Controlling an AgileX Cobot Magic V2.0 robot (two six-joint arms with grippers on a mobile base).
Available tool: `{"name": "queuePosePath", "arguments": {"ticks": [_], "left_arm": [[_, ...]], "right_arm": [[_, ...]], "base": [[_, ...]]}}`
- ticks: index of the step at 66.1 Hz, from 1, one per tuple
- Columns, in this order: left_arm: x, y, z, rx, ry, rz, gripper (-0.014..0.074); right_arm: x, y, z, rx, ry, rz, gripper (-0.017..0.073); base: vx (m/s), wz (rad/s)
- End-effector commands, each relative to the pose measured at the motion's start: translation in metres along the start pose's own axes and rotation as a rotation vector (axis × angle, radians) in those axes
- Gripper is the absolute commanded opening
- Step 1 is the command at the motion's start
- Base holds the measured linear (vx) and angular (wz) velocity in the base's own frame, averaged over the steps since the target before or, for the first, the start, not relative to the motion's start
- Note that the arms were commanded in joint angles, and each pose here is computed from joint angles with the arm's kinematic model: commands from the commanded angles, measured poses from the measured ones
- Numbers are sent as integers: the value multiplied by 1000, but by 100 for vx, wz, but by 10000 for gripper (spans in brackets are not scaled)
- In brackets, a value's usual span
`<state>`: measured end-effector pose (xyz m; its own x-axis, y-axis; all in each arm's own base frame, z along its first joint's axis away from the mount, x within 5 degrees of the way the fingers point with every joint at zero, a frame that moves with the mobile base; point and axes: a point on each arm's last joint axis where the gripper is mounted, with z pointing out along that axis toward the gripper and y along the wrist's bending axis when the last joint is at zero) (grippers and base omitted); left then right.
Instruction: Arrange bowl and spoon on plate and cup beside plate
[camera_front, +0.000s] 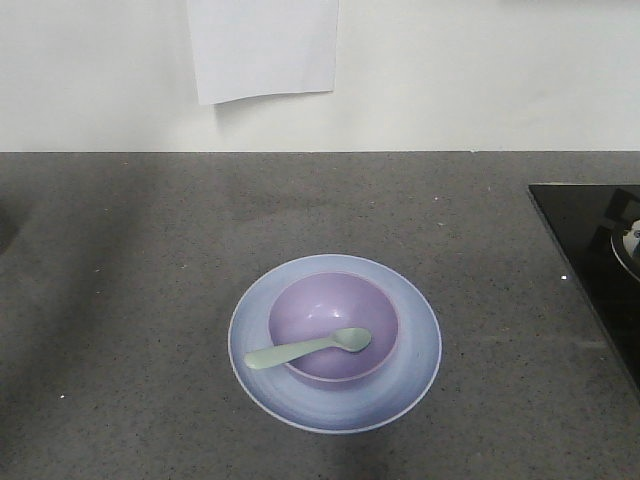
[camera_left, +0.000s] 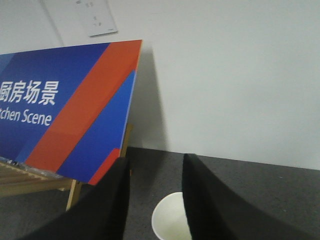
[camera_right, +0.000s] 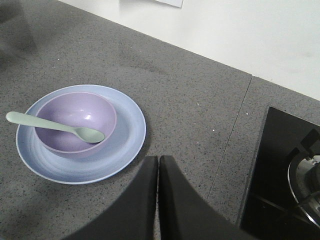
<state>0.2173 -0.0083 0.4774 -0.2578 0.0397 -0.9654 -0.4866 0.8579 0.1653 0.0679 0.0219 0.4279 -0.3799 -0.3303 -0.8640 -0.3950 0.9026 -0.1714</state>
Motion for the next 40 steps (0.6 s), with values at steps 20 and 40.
{"name": "queuePosePath", "arguments": {"ticks": [20,40], "left_arm": [[-8,37,25,-19,-24,-182,258],[6,48,64,-40,72,-187,258]], "right_arm": [[-9,-3,-4,21,-73,-7,-5],[-9,-3,-4,21,-72,-10,-5]], "base": [[0,0],[0,0]]}}
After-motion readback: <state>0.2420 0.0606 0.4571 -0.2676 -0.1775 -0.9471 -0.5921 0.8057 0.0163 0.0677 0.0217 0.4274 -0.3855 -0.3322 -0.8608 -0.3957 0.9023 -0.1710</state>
